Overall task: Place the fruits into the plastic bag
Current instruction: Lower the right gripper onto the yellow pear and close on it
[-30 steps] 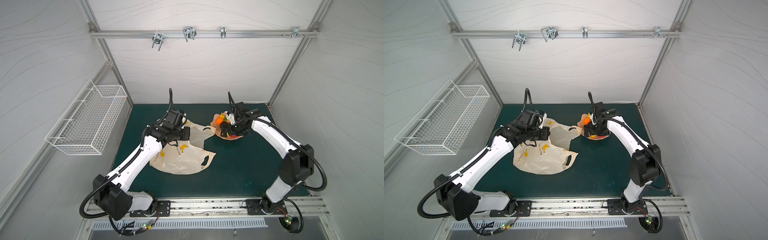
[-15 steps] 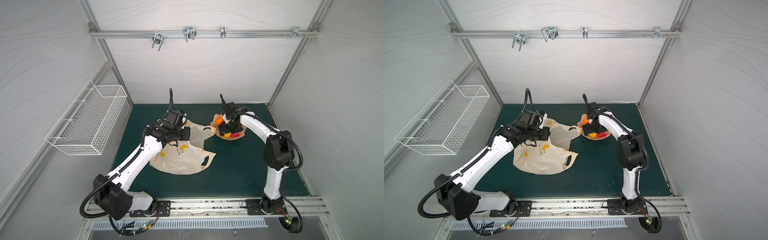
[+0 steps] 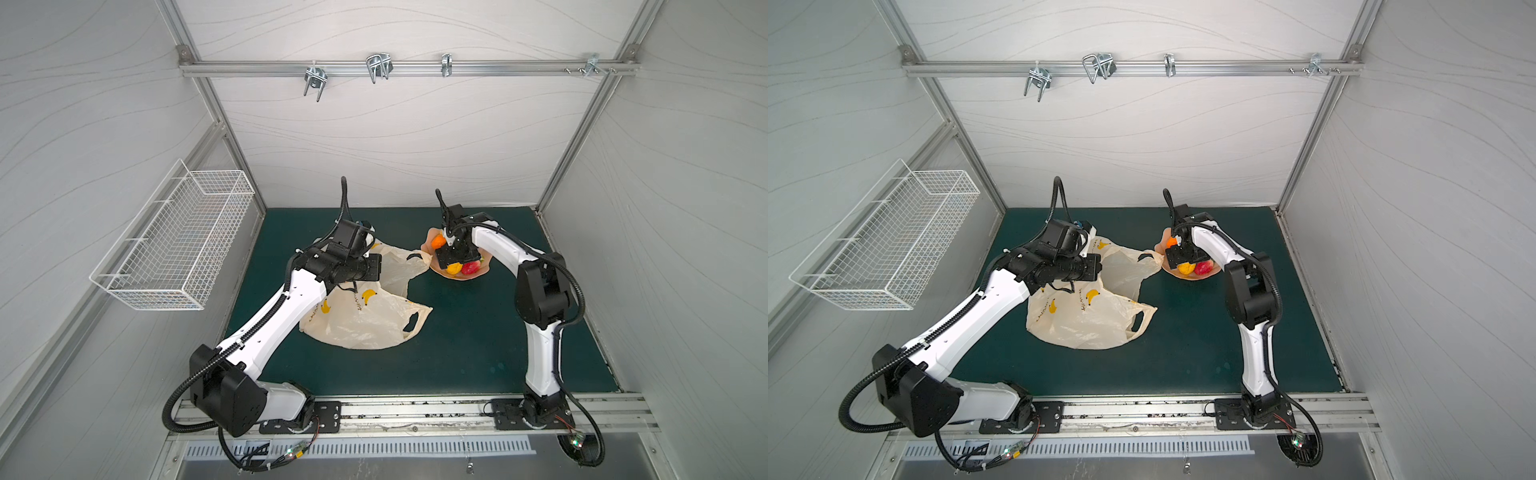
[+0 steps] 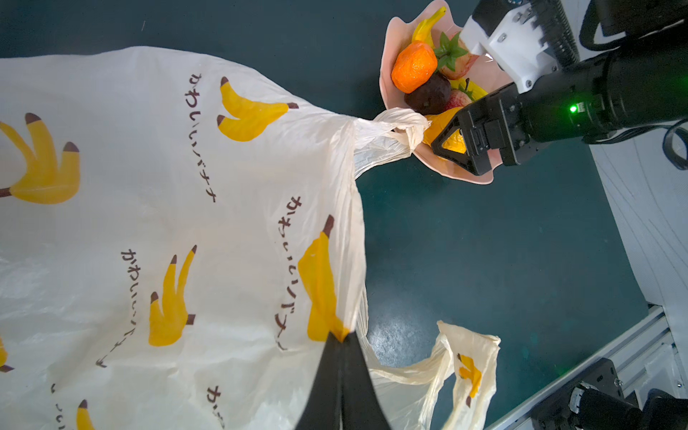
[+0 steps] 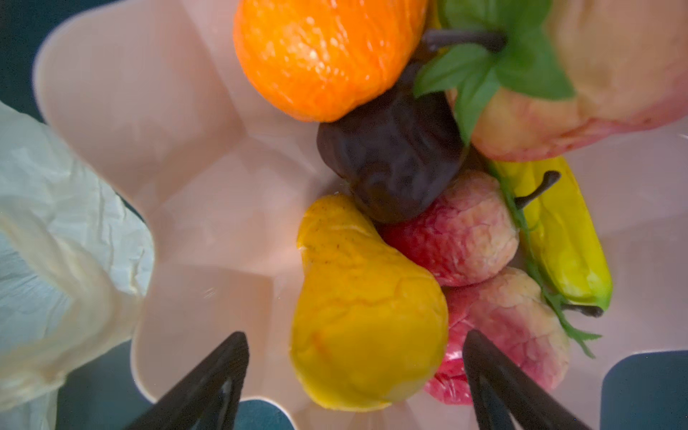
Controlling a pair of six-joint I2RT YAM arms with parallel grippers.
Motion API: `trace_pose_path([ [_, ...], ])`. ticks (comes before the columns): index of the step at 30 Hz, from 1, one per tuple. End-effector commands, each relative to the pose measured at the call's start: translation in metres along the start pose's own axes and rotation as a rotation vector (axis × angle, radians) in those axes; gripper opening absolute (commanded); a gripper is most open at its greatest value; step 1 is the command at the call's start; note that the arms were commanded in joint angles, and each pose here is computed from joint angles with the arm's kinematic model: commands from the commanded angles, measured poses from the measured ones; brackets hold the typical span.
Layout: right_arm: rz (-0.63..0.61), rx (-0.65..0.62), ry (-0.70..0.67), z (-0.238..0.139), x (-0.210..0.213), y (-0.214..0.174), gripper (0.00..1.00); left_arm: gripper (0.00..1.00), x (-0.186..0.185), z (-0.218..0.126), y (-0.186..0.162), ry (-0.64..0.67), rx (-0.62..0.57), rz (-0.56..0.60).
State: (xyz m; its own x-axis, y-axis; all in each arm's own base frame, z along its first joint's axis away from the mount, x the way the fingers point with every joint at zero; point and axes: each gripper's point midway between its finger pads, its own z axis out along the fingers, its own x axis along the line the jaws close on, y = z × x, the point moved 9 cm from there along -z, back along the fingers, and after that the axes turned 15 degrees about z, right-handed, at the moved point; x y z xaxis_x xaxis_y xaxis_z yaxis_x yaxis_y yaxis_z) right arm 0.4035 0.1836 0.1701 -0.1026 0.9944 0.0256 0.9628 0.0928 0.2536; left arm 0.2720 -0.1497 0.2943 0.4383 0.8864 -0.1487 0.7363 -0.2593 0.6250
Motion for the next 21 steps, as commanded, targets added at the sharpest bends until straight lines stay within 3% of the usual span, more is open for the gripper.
trace_pose_path([
  [1,-0.020,-0.003,-0.013,0.0034,-0.0011,0.0059,0.88,0.00,-0.0019,-0.0086,0.0161,-0.013,-0.058,0.016],
  [12,-0.028,0.020,-0.018,0.0123,-0.0023,0.0031,0.75,0.00,-0.0015,-0.0091,0.0147,-0.008,-0.054,0.016],
  [21,-0.023,0.006,-0.018,0.0104,-0.0032,0.0019,0.54,0.00,-0.0013,-0.0087,0.0150,-0.008,-0.053,0.015],
])
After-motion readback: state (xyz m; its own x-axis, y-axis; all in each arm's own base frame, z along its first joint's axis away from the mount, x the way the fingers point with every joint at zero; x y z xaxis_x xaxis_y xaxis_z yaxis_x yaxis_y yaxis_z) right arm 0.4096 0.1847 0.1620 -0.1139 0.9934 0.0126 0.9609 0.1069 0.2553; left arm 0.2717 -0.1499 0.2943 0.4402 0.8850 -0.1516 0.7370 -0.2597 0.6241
